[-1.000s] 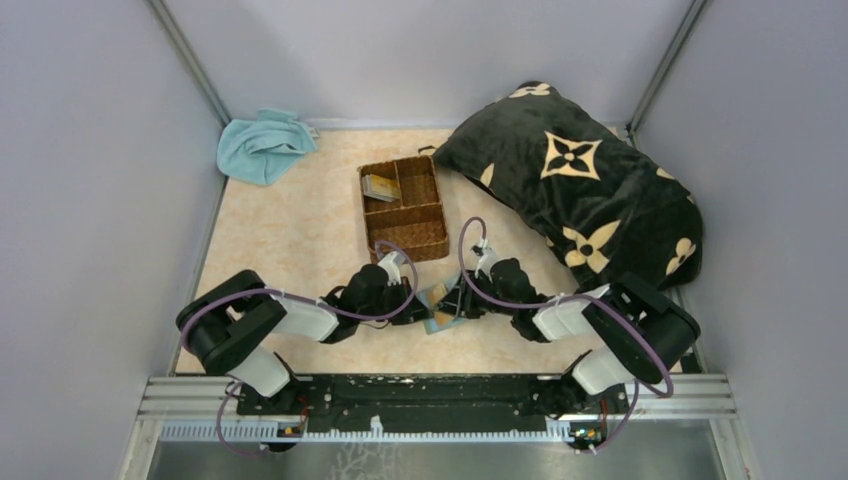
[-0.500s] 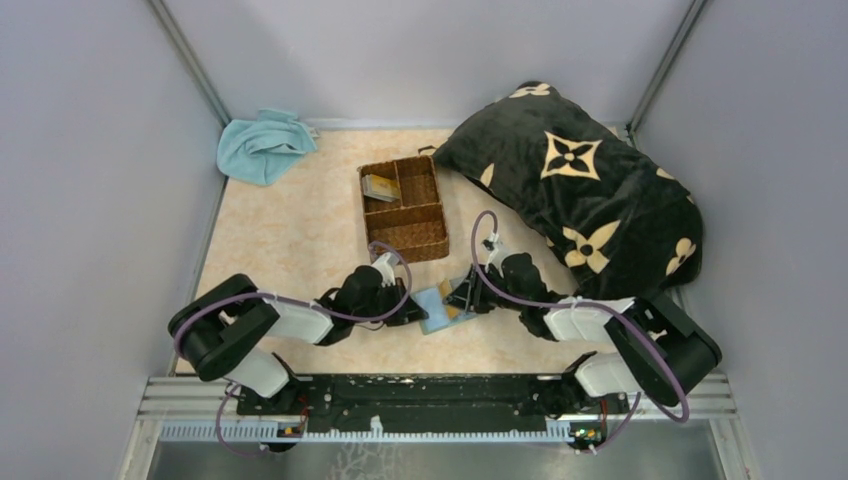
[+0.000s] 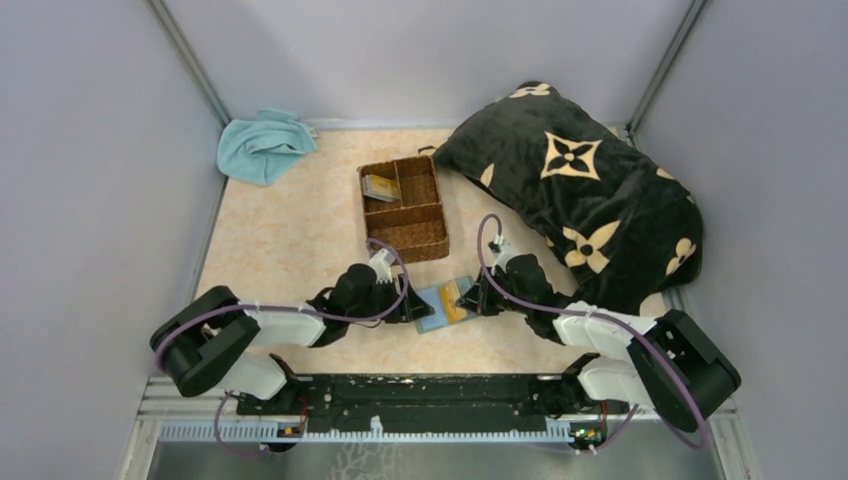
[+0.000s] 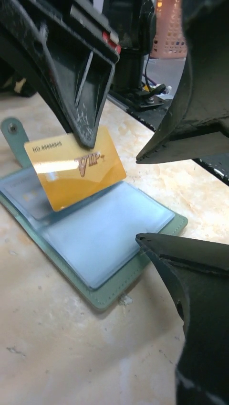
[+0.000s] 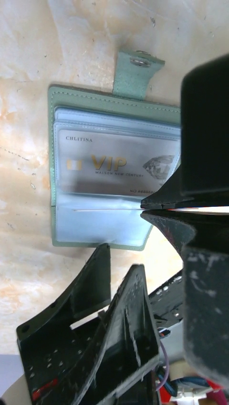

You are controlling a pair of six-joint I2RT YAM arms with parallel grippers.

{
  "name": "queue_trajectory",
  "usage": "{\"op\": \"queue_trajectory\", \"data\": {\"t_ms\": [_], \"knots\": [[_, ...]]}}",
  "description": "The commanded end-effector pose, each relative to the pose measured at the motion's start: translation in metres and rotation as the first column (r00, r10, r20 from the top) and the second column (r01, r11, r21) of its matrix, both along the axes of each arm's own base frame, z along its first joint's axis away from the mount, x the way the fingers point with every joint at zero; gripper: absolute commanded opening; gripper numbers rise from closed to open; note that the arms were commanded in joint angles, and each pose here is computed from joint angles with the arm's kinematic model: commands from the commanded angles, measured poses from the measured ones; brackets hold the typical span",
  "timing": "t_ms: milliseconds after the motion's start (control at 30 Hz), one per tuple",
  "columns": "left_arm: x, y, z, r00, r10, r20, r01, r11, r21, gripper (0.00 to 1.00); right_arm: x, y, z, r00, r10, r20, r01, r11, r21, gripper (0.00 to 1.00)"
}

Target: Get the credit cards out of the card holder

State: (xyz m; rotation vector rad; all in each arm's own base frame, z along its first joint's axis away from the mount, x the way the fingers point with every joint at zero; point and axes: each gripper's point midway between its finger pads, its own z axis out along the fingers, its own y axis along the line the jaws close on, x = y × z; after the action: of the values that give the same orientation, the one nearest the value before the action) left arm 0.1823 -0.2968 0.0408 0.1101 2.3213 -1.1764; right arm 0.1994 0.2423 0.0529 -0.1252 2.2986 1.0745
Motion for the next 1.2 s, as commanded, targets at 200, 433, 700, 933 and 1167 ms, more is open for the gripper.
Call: {"op": "queue_trajectory", "data": {"t_ms": [200, 433, 700, 933, 1167], "knots": [[0.01, 0.006, 0.045, 0.958, -0.105, 0.267, 0.096, 0.994, 0.048, 0.61, -0.032, 0.019, 0.049, 0.938, 0.301, 0.17, -0.319, 0.944, 0.086, 0.0], [-0.031, -0.016, 0.095, 0.814, -0.364, 0.452, 0.433, 0.9, -0.055, 0.6, -0.068, 0.032, 0.077, 0.861, 0.45, 0.236, -0.502, 0.823, 0.265, 0.0], [-0.059, -0.02, 0.106, 0.723, -0.487, 0.49, 0.594, 0.8, -0.082, 0.49, -0.071, 0.036, 0.08, 0.849, 0.473, 0.234, -0.526, 0.799, 0.292, 0.0], [-0.059, -0.021, 0.104, 0.714, -0.511, 0.478, 0.606, 0.793, -0.059, 0.0, -0.066, 0.037, 0.083, 0.853, 0.459, 0.247, -0.516, 0.811, 0.276, 0.0], [-0.012, -0.01, 0.106, 0.831, -0.299, 0.469, 0.34, 0.94, -0.004, 0.0, -0.032, 0.026, 0.085, 0.93, 0.248, 0.272, -0.312, 0.923, 0.224, 0.46]]}}
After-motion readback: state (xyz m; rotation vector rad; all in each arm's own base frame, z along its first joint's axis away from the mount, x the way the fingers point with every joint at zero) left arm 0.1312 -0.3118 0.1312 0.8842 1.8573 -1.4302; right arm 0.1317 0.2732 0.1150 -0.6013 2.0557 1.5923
